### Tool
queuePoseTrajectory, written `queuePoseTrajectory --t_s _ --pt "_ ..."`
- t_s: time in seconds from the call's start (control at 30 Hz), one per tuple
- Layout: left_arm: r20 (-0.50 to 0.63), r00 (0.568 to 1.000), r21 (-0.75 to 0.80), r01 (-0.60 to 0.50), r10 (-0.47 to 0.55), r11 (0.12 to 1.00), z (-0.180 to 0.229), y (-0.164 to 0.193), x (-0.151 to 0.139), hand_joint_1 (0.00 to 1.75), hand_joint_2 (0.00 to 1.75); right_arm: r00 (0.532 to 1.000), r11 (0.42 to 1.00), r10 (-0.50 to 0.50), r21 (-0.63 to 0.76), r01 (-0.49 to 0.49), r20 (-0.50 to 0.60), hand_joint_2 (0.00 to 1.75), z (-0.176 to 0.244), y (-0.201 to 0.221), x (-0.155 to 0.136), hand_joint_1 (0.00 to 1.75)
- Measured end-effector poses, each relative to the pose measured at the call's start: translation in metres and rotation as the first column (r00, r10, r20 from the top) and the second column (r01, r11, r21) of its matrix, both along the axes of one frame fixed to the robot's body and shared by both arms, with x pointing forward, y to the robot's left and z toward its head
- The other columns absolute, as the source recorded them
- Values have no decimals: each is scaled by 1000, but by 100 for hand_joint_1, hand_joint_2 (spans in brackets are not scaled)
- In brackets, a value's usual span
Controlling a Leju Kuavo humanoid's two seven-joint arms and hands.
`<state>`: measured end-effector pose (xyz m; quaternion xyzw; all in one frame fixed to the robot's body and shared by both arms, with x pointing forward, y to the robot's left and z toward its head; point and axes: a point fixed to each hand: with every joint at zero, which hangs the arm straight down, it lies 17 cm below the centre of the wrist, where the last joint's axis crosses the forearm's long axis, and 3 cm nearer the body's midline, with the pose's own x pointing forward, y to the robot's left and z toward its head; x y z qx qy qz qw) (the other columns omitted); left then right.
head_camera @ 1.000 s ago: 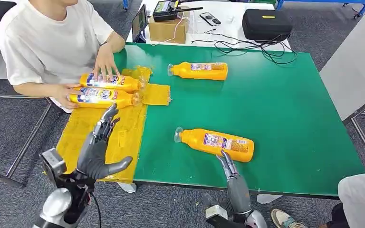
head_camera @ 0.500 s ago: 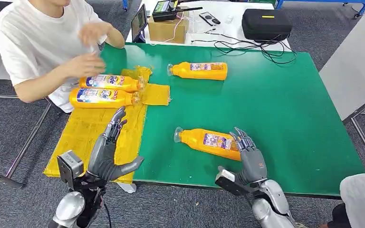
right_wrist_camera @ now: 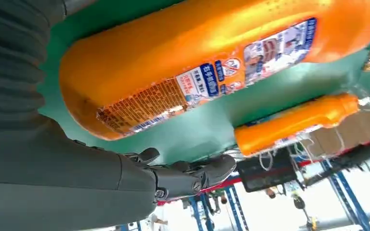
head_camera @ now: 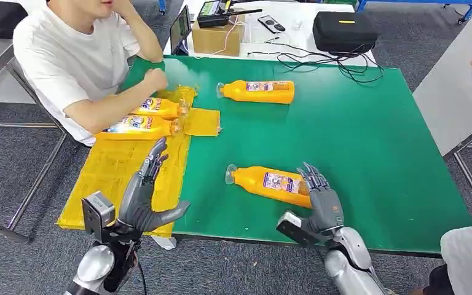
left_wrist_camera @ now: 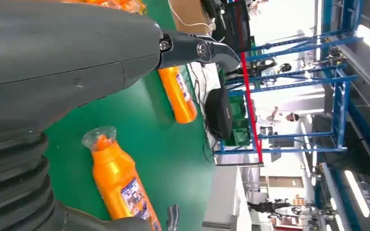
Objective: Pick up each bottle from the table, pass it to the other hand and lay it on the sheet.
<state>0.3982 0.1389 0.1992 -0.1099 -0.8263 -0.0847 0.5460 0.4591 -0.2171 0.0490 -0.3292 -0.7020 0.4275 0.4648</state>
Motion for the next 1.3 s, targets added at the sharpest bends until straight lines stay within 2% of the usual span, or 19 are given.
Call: queuePoseTrajectory --t_s 0.1,0.27,0.33,0.47,0.67,0.8,0.83,0.87,0.9,1.0,1.13,1.3 --pt "-11 1000 13 -8 8 1000 -2 0 3 0 175 997 999 -26 -43 23 -73 175 -13 0 10 0" --pt "-40 999 89 -15 19 996 -12 -3 5 0 175 969 976 -156 -182 122 -192 175 -36 -14 31 0" --pt "-41 998 162 -45 52 986 -18 -2 8 0 175 946 964 -201 -225 144 -254 175 -42 -19 41 0" --pt "-36 998 183 -51 59 982 -16 -2 11 0 175 927 948 -244 -271 166 -285 175 -43 -23 51 0" --pt "-29 998 206 -47 54 977 -13 -5 18 0 175 911 946 -245 -289 149 -333 175 -48 -20 56 0" --pt "-18 998 221 -49 55 974 -10 -5 24 0 175 876 938 -256 -326 122 -408 175 -57 -21 61 0" --pt "-18 998 223 -50 55 974 -10 -5 25 0 175 874 937 -256 -330 119 -413 175 -57 -21 61 10" --pt "-17 998 224 -50 55 973 -10 -5 25 0 175 871 936 -257 -332 117 -418 175 -58 -22 62 168" --pt "-18 998 225 -49 55 973 -10 -5 27 0 175 861 937 -254 -331 107 -440 175 -61 -22 61 175" --pt "-13 999 230 -46 50 972 -9 -7 32 0 175 821 943 -237 -326 66 -519 175 -73 -23 57 175" --pt "-15 999 236 -35 40 971 -11 -12 36 0 175 793 949 -233 -310 58 -563 175 -79 -28 56 175" --pt "-16 999 249 -38 43 968 -15 -17 45 0 175 724 953 -230 -300 34 -650 175 -89 -41 50 175"
